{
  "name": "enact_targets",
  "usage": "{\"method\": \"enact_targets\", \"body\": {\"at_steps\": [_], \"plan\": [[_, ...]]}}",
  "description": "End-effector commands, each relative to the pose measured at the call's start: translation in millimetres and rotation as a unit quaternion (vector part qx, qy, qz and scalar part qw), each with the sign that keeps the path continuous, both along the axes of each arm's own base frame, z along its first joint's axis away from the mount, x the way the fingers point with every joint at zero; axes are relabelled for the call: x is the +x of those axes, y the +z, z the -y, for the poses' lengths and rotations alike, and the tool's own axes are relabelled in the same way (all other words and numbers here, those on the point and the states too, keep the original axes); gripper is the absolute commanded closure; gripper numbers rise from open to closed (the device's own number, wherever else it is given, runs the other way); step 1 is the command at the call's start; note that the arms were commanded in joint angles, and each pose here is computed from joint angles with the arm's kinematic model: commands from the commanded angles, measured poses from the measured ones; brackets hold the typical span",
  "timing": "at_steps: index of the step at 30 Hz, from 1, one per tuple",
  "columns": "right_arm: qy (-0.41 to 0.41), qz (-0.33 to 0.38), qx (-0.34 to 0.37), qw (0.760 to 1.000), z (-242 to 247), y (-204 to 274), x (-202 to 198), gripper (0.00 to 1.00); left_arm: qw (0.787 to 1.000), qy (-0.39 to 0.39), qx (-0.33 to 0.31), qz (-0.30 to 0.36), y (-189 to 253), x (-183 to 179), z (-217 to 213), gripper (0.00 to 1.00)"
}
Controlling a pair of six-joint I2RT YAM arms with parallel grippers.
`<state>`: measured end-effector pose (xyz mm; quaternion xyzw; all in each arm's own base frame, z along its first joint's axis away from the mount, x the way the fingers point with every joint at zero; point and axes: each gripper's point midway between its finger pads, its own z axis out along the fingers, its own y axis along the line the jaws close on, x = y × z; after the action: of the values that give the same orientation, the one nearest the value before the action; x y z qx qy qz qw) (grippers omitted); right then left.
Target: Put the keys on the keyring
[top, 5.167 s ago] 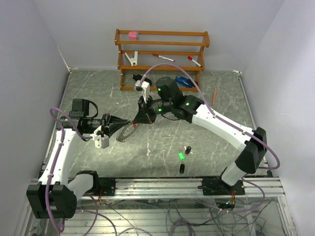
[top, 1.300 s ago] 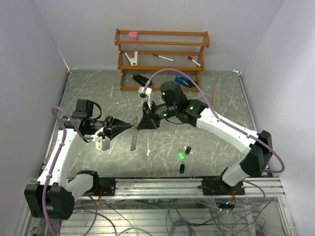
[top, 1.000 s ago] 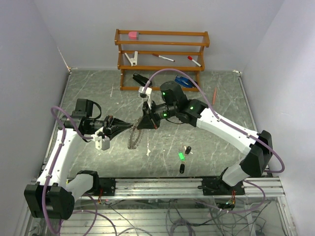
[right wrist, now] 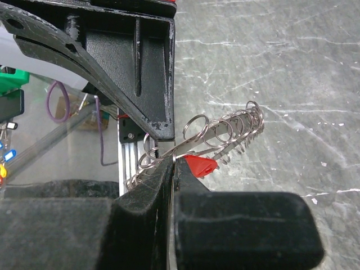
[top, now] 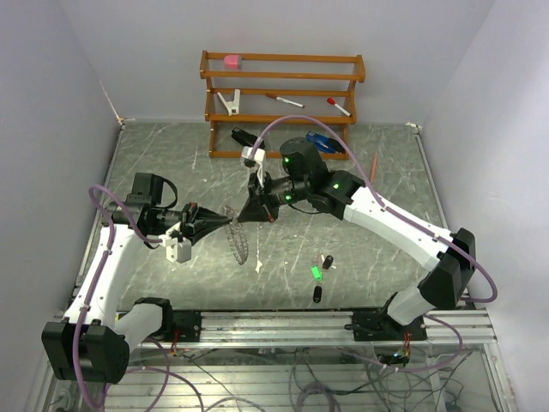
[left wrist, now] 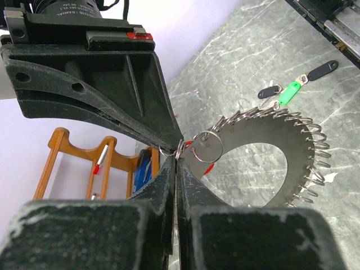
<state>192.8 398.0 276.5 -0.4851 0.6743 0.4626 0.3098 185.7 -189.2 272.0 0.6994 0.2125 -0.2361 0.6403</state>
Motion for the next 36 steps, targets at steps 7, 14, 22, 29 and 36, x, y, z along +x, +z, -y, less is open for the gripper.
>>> {"method": "enact_targets", "body": {"at_steps": [7,14,22,29,36], "plan": [[0.021,0.005,0.023,0.999,3,16,-9,1.00,0.945,-0.030,-0.066,0.318,45,-1,5,0.93],[0.028,-0.002,0.015,0.999,4,8,-12,1.00,0.945,-0.031,-0.066,0.320,48,-2,5,0.93],[0.031,-0.008,0.011,0.999,4,5,-14,1.00,0.945,-0.032,-0.067,0.320,48,-3,6,0.93],[0.030,-0.011,0.013,0.999,5,9,-15,1.00,0.944,-0.032,-0.067,0.321,45,-3,6,0.93],[0.031,-0.010,0.021,0.999,5,18,-15,1.00,0.944,-0.032,-0.067,0.322,41,-2,6,0.93]]}}
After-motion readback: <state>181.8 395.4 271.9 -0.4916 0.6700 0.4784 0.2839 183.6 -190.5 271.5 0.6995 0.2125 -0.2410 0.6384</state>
